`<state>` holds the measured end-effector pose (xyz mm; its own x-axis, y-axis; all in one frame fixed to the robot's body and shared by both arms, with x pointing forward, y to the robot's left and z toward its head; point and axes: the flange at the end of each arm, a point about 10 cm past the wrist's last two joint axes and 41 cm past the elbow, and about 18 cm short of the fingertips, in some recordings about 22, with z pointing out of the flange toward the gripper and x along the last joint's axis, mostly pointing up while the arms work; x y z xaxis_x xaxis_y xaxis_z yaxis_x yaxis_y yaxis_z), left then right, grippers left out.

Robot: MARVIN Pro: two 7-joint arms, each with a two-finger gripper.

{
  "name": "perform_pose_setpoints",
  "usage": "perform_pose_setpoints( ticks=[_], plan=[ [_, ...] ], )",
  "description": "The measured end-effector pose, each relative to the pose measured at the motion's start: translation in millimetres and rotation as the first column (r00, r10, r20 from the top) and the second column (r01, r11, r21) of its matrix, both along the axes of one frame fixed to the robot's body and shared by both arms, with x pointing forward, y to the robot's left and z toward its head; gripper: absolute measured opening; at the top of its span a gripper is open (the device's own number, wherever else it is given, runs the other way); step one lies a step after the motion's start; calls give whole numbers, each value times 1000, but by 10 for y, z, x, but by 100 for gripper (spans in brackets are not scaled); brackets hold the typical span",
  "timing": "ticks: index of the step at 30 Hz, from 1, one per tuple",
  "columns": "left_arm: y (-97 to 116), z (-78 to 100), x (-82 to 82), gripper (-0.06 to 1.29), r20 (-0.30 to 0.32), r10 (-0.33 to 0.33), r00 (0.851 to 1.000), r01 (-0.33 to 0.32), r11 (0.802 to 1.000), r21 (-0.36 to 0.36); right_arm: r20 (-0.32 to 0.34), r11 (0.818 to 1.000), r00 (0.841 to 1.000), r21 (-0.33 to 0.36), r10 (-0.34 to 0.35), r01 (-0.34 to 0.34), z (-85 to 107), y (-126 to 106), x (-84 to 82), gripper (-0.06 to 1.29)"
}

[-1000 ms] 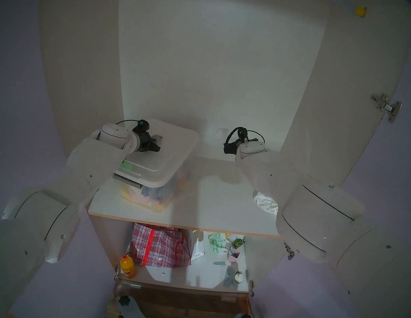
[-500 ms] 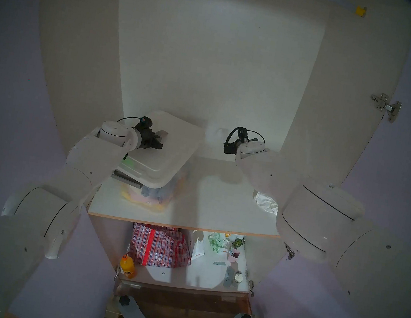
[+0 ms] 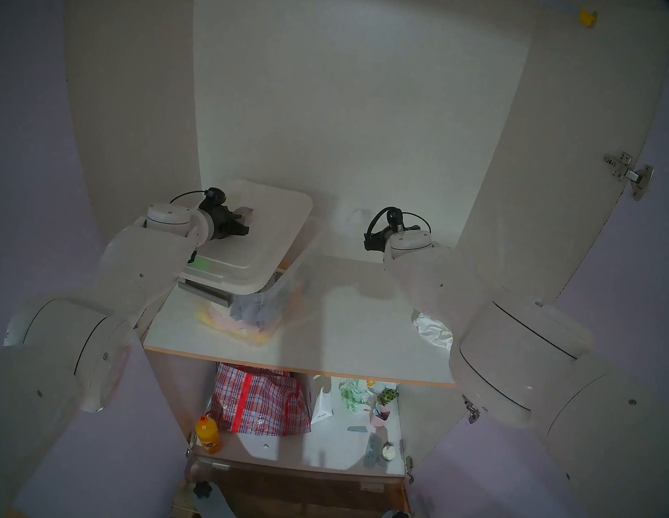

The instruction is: Take clothing out of the storage bin and put the lid back on the bin

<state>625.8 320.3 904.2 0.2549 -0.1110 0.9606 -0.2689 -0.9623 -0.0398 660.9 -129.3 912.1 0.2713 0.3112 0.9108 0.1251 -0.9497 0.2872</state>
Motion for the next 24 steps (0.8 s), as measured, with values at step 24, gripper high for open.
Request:
perform_pose_setpoints(
  ticks=[24],
  plan=[
    [-169,-91,80,19,-107,-82,991,77,996,-46,-1,1000,1000,0,0,0,-3,-1,-1,124]
  ],
)
